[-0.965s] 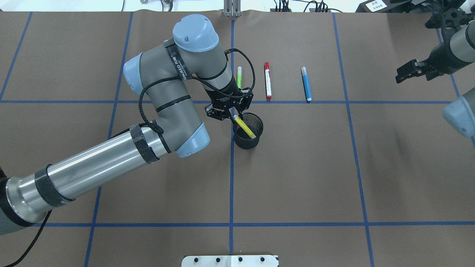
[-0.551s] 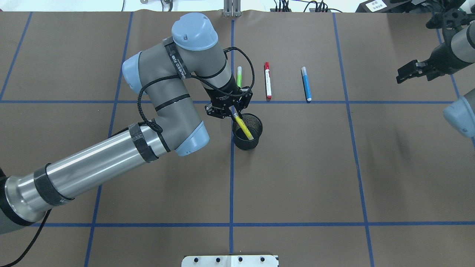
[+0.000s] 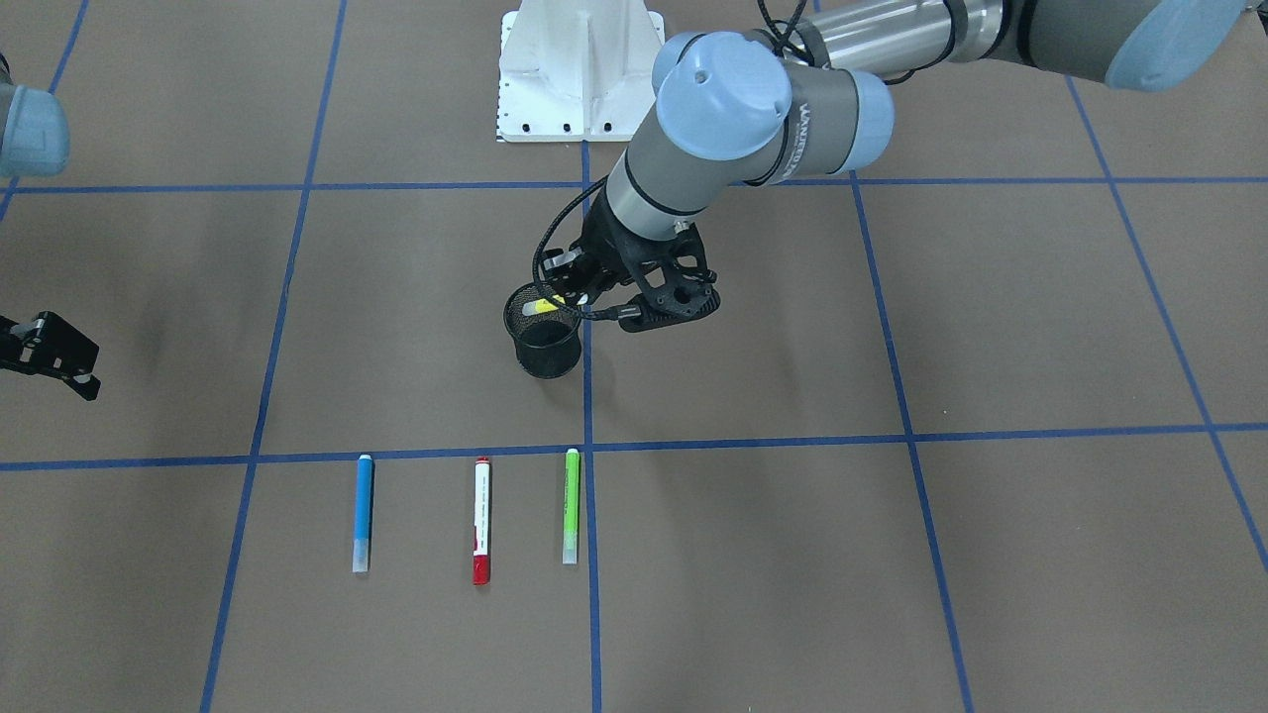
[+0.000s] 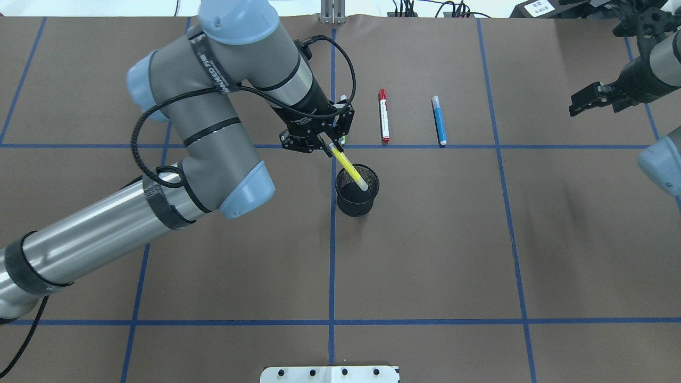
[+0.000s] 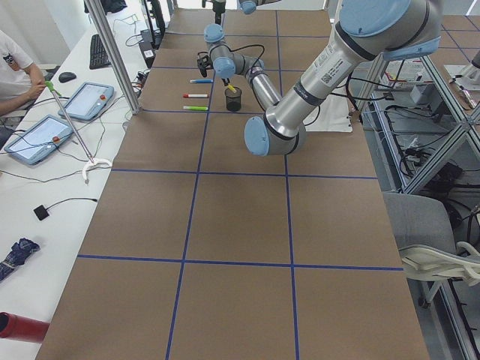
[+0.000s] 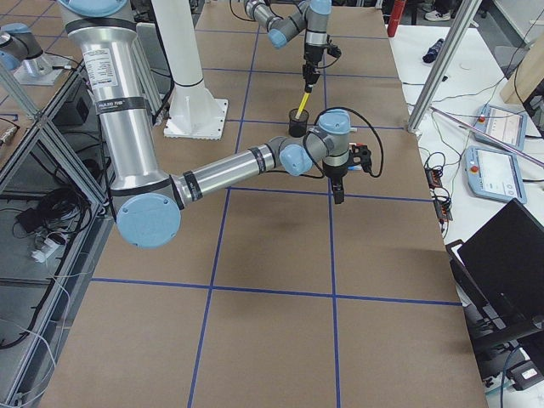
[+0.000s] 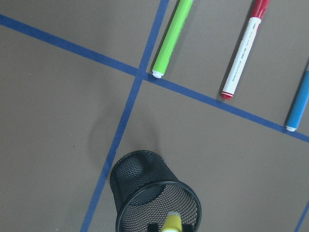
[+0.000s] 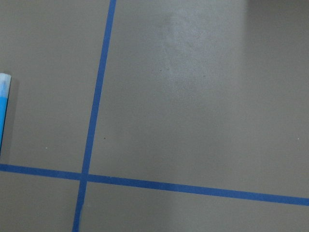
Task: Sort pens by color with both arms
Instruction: 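Lift the yellow highlighter out of the cup with the left gripper, then lower the yellow highlighter beyond the green highlighter and open the left gripper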
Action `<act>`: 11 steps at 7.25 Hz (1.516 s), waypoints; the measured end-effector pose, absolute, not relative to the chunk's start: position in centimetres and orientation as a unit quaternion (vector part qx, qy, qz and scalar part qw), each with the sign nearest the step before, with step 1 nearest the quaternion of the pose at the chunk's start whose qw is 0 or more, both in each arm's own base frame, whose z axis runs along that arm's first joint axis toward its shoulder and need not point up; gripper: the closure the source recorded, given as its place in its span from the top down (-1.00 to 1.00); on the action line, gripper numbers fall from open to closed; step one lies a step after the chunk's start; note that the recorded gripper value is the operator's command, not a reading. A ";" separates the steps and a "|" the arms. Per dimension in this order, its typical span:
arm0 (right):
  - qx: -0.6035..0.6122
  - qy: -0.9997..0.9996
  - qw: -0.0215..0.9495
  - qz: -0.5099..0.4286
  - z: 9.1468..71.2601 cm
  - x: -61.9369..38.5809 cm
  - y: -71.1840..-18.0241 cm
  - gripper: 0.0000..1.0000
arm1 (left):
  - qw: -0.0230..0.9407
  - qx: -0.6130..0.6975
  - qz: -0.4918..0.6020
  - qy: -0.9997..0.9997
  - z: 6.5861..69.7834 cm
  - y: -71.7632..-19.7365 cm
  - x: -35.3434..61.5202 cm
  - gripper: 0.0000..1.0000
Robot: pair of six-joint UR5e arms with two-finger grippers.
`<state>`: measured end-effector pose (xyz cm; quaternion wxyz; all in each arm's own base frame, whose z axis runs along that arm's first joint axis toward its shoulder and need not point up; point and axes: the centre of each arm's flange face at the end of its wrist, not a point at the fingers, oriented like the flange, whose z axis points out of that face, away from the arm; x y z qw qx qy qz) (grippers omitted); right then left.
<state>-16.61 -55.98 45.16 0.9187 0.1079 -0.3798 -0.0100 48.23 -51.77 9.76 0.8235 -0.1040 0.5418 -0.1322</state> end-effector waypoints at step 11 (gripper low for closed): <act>0.130 -0.370 0.920 -0.004 43.8 -16.2 -56.3 0.96 | 0.804 0.390 -0.235 0.382 15.1 -55.4 47.1 -1.00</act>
